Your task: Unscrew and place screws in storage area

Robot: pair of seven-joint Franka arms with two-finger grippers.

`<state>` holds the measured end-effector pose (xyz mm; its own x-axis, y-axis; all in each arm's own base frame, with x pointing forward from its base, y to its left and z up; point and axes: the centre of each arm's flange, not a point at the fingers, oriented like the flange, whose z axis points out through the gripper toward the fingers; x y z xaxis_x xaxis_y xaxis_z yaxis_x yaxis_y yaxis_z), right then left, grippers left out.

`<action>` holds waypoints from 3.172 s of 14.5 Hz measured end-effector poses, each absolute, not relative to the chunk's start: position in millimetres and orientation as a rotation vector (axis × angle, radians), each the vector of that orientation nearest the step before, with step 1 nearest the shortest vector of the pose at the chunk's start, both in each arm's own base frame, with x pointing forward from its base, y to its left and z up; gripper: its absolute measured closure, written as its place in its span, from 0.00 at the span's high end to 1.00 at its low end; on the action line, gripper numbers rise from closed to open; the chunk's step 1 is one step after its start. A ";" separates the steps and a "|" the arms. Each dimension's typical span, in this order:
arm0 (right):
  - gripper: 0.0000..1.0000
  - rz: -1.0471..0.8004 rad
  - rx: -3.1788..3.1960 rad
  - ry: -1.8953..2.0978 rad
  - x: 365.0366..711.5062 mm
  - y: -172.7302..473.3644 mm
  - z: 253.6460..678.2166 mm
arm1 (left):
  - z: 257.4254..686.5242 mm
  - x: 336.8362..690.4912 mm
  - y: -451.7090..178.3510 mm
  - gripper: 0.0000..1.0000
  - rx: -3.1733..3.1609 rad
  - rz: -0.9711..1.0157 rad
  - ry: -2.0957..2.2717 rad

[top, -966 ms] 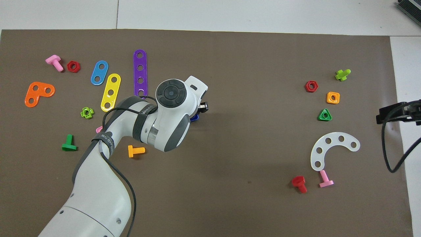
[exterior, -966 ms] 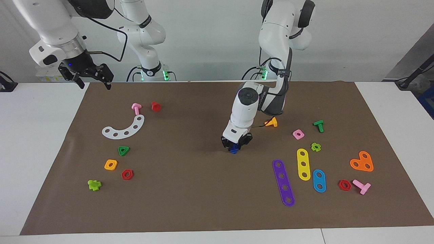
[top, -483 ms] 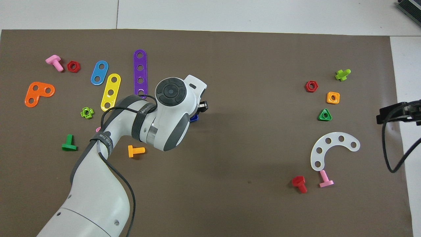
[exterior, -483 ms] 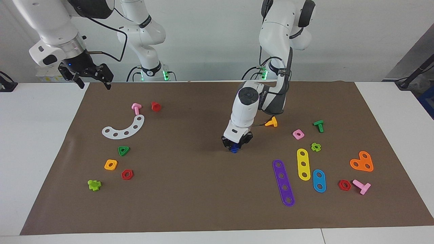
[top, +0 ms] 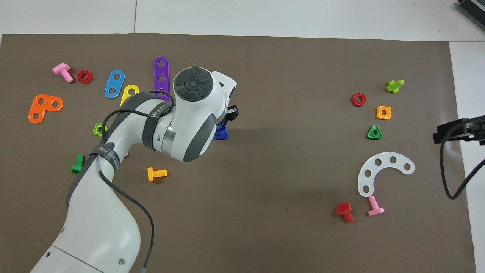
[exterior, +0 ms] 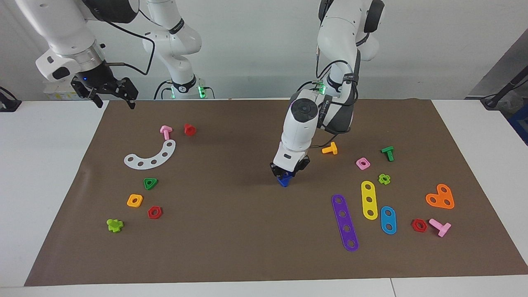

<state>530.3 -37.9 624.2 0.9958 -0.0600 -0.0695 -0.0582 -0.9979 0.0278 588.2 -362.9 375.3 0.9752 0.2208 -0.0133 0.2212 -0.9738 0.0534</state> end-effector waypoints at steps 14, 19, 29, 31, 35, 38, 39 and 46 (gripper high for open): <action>1.00 0.057 3.115 -0.063 557.4 162.5 594.9 | 367.0 631.9 -164.0 0.47 3.076 -0.139 -0.005; 1.00 0.152 3.164 -0.220 596.7 323.5 494.6 | 320.3 598.5 -157.8 0.47 3.072 -0.064 -0.059; 0.85 0.247 3.170 -0.129 588.3 453.5 345.0 | 389.9 619.9 -135.5 1.00 3.053 -0.020 -0.035; 0.66 0.269 3.178 -0.123 587.5 454.8 339.5 | 409.2 628.3 -96.5 1.00 3.050 -0.018 -0.016; 0.64 0.266 3.178 -0.113 581.3 454.4 320.6 | 422.2 627.5 1.9 1.00 3.040 -0.044 -0.112; 0.62 0.228 3.161 -0.108 575.2 451.1 305.4 | 445.7 617.0 46.0 1.00 3.062 -0.037 -0.145; 0.58 0.225 3.160 -0.107 574.3 451.0 303.7 | 456.1 613.0 47.4 1.00 3.084 -0.045 -0.165; 0.55 0.268 3.178 -0.104 575.8 453.0 305.5 | 557.8 590.9 46.6 1.00 3.142 -0.092 -0.223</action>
